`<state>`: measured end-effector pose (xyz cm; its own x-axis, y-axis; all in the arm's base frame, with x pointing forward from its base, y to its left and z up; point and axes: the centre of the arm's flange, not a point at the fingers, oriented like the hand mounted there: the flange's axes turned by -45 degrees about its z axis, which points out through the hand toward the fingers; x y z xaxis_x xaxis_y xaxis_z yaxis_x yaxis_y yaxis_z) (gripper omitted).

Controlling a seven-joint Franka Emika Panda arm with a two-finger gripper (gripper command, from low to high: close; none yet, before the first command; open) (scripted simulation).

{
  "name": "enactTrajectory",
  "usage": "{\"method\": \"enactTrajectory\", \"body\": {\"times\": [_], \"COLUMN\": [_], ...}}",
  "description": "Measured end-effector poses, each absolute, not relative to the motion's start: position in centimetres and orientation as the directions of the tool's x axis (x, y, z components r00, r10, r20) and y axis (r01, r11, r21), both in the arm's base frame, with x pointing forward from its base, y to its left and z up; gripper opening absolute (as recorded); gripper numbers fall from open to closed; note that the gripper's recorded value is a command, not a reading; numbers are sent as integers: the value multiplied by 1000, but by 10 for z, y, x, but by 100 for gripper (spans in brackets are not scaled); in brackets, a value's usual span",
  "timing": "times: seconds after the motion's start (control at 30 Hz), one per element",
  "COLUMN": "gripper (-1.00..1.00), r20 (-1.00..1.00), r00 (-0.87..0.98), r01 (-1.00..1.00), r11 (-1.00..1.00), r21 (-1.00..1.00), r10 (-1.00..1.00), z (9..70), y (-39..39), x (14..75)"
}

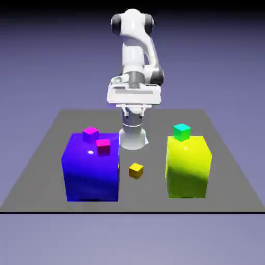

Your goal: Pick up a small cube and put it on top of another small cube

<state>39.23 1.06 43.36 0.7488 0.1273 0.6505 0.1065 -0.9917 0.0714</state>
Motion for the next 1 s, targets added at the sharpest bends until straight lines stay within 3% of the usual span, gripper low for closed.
{"method": "enactTrajectory", "body": {"times": [0.2,0.43,0.73,0.77,1.0], "gripper": [0,0,0,-100,-100], "r20": [252,-236,-245,-245,-246], "r00": [831,549,542,541,541], "r01": [469,826,829,830,830], "r11": [-869,-564,-559,-558,-557], "r21": [161,6,1,0,2], "r10": [495,802,804,804,804], "z": [313,192,129,121,164], "y": [37,49,39,38,46], "x": [382,324,318,316,322]}}
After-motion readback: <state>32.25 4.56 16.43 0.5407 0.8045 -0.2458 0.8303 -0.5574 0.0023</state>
